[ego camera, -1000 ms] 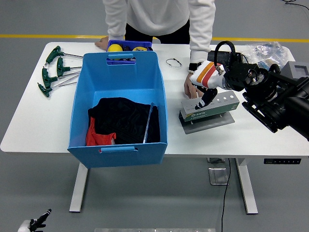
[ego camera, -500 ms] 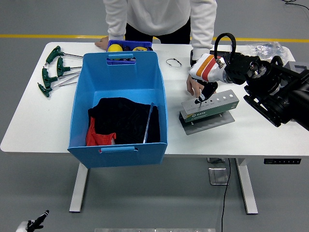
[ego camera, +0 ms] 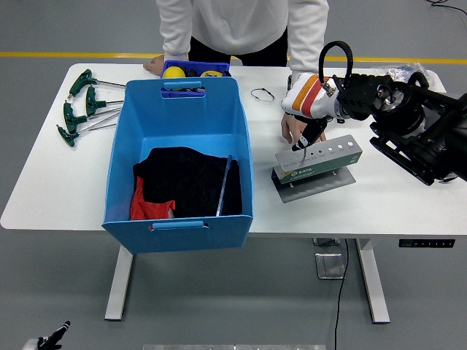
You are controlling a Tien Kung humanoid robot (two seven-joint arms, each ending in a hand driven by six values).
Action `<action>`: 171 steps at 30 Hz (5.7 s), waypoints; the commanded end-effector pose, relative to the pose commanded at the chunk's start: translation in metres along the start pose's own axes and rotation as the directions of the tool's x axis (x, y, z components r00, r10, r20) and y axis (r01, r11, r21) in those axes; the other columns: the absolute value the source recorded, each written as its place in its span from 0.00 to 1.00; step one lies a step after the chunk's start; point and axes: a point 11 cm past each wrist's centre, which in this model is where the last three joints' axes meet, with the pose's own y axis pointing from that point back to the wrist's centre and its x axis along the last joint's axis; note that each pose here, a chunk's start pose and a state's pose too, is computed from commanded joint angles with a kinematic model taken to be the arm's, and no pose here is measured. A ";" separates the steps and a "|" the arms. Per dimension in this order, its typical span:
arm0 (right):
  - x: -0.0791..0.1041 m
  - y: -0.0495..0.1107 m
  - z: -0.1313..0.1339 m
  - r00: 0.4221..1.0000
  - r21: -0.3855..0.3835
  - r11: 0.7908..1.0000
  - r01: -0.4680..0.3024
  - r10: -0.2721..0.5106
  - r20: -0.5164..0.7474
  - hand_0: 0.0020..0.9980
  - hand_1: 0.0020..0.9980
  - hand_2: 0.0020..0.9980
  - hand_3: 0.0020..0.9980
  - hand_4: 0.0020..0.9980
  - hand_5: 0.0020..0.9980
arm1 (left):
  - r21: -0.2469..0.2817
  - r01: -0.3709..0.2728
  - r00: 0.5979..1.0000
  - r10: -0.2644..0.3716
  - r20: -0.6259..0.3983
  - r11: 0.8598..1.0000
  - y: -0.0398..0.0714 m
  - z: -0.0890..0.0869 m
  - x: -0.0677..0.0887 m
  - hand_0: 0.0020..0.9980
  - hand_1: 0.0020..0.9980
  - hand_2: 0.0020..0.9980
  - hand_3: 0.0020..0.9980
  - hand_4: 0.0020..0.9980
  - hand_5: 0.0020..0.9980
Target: Lift tool from toolbox,place it in box,lift tool from toolbox,place it in box
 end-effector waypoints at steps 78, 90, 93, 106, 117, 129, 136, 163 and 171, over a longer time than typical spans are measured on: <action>0.128 -0.022 -0.116 0.890 0.127 0.914 -0.385 0.332 0.312 0.60 0.62 0.71 0.63 0.89 0.62 | 0.017 0.001 0.999 -0.002 0.044 1.000 -0.001 0.002 0.002 0.72 0.77 0.78 0.76 0.79 0.77; 0.111 -0.021 -0.106 0.890 0.093 0.928 -0.360 0.312 0.332 0.73 0.73 0.83 0.85 0.91 0.60 | 0.025 0.005 0.999 -0.006 0.037 1.000 0.000 -0.002 0.000 0.72 0.77 0.78 0.76 0.78 0.77; 0.108 -0.020 -0.103 0.890 0.086 0.931 -0.355 0.308 0.336 0.74 0.74 0.83 0.86 0.92 0.60 | 0.026 0.005 0.999 -0.006 0.034 1.000 0.000 -0.002 -0.001 0.72 0.77 0.78 0.76 0.78 0.76; 0.091 0.004 -0.052 0.831 -0.057 0.921 -0.384 0.372 0.414 0.76 0.75 0.84 0.87 0.94 0.61 | 0.024 0.009 1.000 -0.009 0.016 1.000 0.000 -0.002 -0.004 0.72 0.77 0.78 0.76 0.78 0.76; 0.093 0.039 -0.005 0.462 -0.227 0.860 -0.456 0.447 0.766 0.78 0.79 0.87 0.88 0.98 0.62 | 0.029 0.019 1.000 -0.019 0.007 0.999 0.001 -0.004 -0.009 0.72 0.77 0.78 0.76 0.78 0.76; 0.083 0.087 0.005 -0.248 -0.374 0.775 -0.509 0.284 0.926 0.78 0.79 0.85 0.87 1.00 0.70 | 0.023 0.038 0.999 -0.039 0.012 0.999 0.003 -0.007 -0.018 0.72 0.77 0.78 0.76 0.77 0.77; 0.052 0.126 0.029 -0.587 -0.520 0.707 -0.479 0.183 0.789 0.82 0.81 0.85 0.87 1.00 1.00 | 0.024 0.043 0.999 -0.044 0.028 0.999 0.003 -0.005 -0.022 0.72 0.77 0.78 0.77 0.77 0.77; -0.122 0.246 -0.004 -0.761 -0.709 0.700 -0.085 0.414 0.500 0.93 0.88 0.88 0.91 1.00 1.00 | 0.064 0.034 0.996 -0.039 0.078 0.997 0.003 -0.021 -0.011 0.72 0.76 0.78 0.77 0.77 0.78; -0.141 0.277 0.000 -0.747 -0.768 0.640 -0.024 0.499 0.439 0.93 0.88 0.88 0.91 1.00 1.00 | 0.050 0.034 0.997 -0.037 0.069 0.998 0.003 -0.018 -0.011 0.72 0.76 0.78 0.77 0.77 0.78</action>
